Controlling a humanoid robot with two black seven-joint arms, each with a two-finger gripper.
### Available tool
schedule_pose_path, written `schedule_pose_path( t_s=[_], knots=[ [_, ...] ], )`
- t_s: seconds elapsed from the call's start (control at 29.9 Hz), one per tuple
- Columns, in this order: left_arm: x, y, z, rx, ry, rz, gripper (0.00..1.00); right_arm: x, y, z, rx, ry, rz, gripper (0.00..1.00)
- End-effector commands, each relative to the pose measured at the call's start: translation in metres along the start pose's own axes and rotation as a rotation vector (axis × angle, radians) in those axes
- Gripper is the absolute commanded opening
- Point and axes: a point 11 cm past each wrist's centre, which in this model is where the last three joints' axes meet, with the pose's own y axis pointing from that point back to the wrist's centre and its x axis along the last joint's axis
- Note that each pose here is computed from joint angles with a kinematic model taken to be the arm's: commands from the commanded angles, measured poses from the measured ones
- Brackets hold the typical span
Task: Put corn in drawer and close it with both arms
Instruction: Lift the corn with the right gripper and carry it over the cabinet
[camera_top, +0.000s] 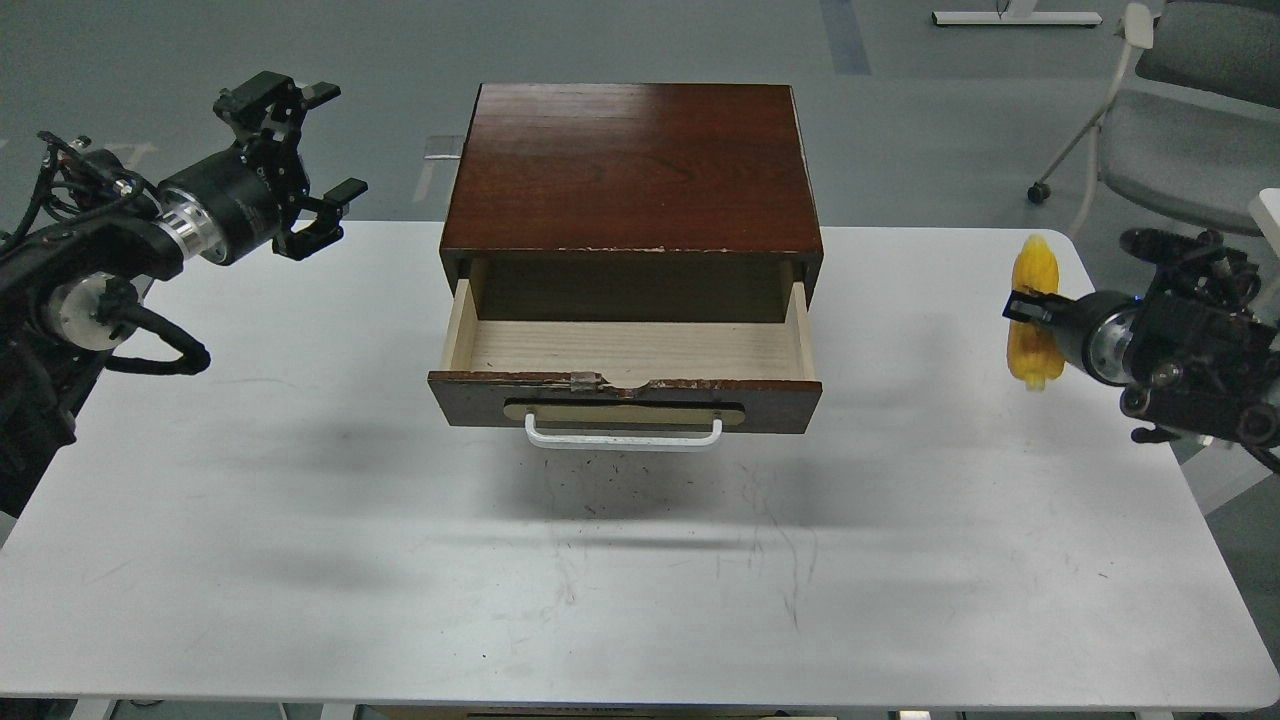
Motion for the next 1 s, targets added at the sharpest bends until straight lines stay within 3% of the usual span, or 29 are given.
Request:
schedule_pose_path(
  t_s=[0.0, 0.27, 0.7, 0.97],
  knots=[
    [-0.001, -0.002, 0.006, -0.008, -0.012, -0.004, 1.00, 0.050, 0.009, -0.023, 0.091, 0.147, 0.105, 0.00],
    [-0.005, -0.006, 0.010, -0.017, -0.011, -0.014, 1.00, 0.121, 0.034, -0.102, 0.339, 0.563, 0.296, 0.00],
    [-0.006, -0.007, 0.009, -0.018, -0.010, -0.015, 1.00, 0.116, 0.041, -0.202, 0.669, 1.059, 0.439, 0.00],
    [-0.006, -0.007, 0.010, -0.019, -0.010, -0.017, 1.00, 0.111, 0.040, -0.250, 0.862, 1.305, 0.406, 0.00]
  ],
)
